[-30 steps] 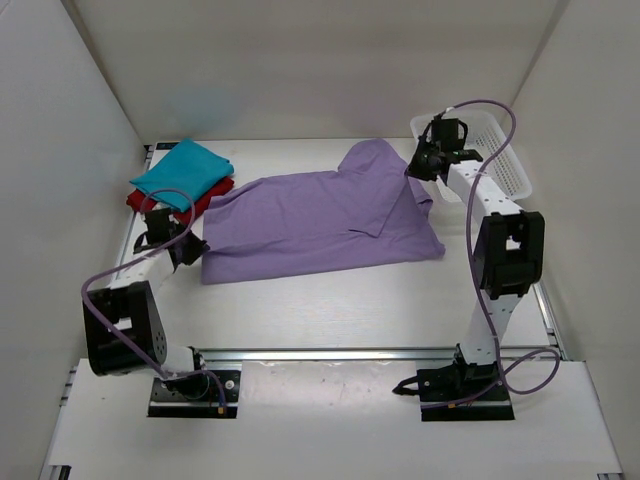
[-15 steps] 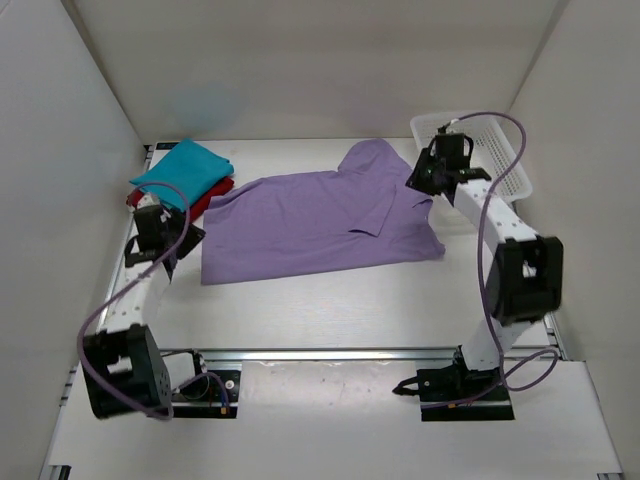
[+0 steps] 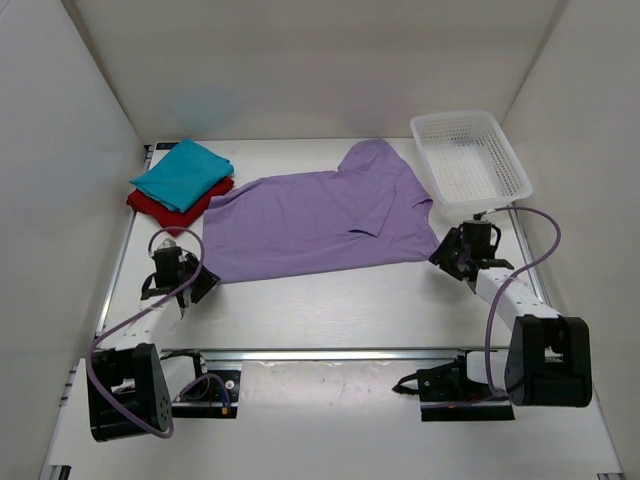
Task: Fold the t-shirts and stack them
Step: Fold the flattened tshirt in 1/3 of the way
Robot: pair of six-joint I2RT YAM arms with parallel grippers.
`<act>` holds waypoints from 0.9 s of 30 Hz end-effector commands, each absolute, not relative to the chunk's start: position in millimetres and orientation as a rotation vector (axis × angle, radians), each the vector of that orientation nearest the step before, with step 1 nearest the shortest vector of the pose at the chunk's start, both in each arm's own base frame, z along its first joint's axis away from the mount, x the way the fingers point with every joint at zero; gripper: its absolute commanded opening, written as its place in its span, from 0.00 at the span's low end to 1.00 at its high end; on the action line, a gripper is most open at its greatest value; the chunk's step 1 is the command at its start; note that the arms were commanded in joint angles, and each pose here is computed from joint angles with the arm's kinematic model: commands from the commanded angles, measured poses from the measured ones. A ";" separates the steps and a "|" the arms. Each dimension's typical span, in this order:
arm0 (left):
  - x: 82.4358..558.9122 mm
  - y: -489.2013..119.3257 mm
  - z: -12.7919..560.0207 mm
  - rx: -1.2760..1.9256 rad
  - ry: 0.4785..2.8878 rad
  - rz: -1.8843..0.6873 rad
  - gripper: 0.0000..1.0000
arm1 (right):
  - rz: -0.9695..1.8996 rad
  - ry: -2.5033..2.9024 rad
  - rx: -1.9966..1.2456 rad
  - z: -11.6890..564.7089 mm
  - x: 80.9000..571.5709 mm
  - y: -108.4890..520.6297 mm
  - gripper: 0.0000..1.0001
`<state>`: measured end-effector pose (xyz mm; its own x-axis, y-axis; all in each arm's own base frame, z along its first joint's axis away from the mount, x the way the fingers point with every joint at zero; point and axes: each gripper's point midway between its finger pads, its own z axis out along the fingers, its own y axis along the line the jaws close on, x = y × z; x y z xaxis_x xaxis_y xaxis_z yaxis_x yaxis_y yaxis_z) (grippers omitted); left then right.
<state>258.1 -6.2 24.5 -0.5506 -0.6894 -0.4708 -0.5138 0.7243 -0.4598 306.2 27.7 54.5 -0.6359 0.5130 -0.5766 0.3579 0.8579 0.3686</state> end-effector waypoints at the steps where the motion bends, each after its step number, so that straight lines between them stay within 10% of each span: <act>1: 263.8 -5.8 26.8 -0.919 2.230 -0.374 0.48 | 0.333 2.178 0.638 78.0 331.1 18.5 0.43; 10: 270.1 -8.7 14.9 -0.913 2.248 -0.379 0.38 | 0.409 2.151 0.698 69.0 361.3 9.0 0.40; 20: 265.4 1.9 12.6 -0.943 2.208 -0.317 0.02 | 0.414 2.180 0.785 50.9 367.6 0.8 0.00; 27: 263.8 7.6 29.0 -0.938 2.180 -0.317 0.00 | 0.401 2.219 0.827 33.5 326.8 7.7 0.00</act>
<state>269.3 0.3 27.7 -0.4716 -0.7072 -0.5268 -0.5098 0.7061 -0.4914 336.5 6.6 28.1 -0.5591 0.6575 -0.5051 0.4416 0.7518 0.4897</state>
